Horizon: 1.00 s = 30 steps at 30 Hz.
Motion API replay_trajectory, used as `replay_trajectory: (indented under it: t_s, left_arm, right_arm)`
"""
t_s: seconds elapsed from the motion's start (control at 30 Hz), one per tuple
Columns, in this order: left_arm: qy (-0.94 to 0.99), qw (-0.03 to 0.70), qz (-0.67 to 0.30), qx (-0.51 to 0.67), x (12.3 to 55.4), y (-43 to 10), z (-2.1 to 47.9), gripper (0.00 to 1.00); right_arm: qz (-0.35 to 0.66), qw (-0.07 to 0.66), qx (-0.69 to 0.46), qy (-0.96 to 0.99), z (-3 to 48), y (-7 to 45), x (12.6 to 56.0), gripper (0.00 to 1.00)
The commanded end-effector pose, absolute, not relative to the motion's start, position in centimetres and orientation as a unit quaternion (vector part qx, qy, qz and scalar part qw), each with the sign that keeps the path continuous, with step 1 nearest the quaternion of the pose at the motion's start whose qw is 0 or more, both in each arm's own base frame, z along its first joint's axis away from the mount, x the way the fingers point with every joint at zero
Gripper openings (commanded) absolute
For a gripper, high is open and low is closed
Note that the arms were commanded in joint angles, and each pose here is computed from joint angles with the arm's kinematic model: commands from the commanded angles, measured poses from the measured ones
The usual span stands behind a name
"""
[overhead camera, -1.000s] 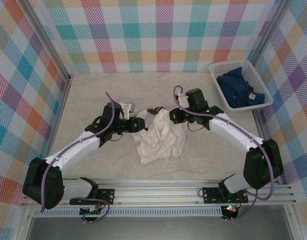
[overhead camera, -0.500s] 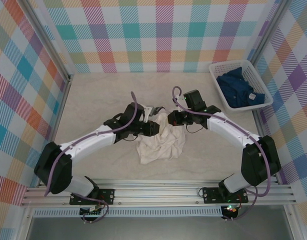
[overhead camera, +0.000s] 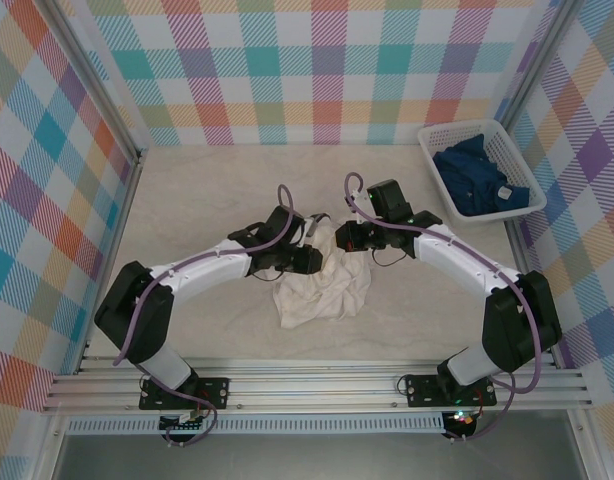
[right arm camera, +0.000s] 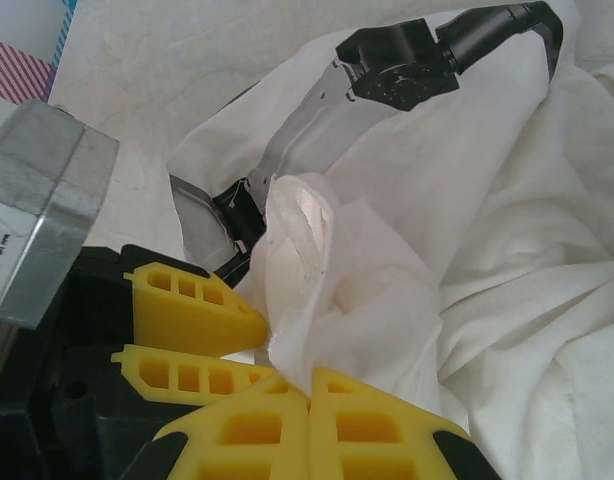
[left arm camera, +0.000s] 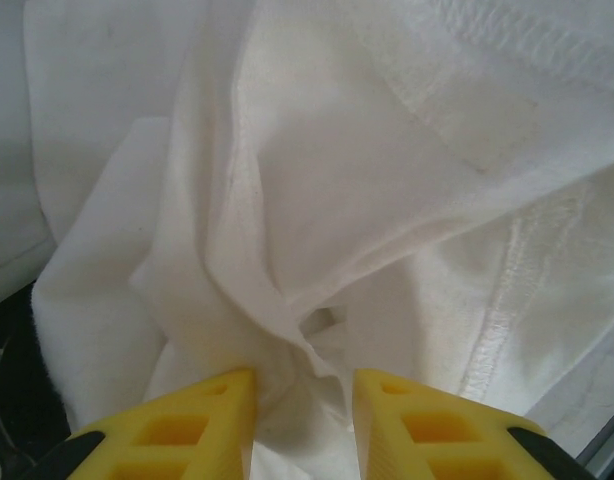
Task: Fold the inside-out t-shirt
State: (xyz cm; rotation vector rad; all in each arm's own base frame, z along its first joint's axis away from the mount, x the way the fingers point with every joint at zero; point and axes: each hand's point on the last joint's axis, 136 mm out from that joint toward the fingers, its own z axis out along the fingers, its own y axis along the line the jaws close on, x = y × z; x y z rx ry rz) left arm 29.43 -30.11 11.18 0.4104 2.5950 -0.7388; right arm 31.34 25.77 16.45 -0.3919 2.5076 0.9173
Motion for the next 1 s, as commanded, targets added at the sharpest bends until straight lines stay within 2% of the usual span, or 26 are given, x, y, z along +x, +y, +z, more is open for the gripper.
replay_trajectory:
  t_s: [0.0,0.33,0.63,0.97]
  left_arm:
    - [0.921,0.214,-0.284,0.159,30.0,-31.7,12.4,0.31]
    - [0.922,0.208,-0.278,0.17,31.0,-32.6,11.5,0.26]
    - [0.915,0.23,-0.28,0.178,31.1,-32.0,13.1,0.0]
    - [0.874,0.257,-0.385,0.15,28.2,-28.0,17.9,0.0]
  right_arm:
    - [0.34,0.232,-0.142,0.9,17.4,25.6,31.4,0.0]
    - [0.341,0.229,-0.141,0.901,17.1,25.6,31.3,0.0]
    - [0.317,0.234,-0.142,0.908,16.6,24.8,31.4,0.0]
    - [0.299,0.255,-0.132,0.91,17.2,23.2,32.3,0.0]
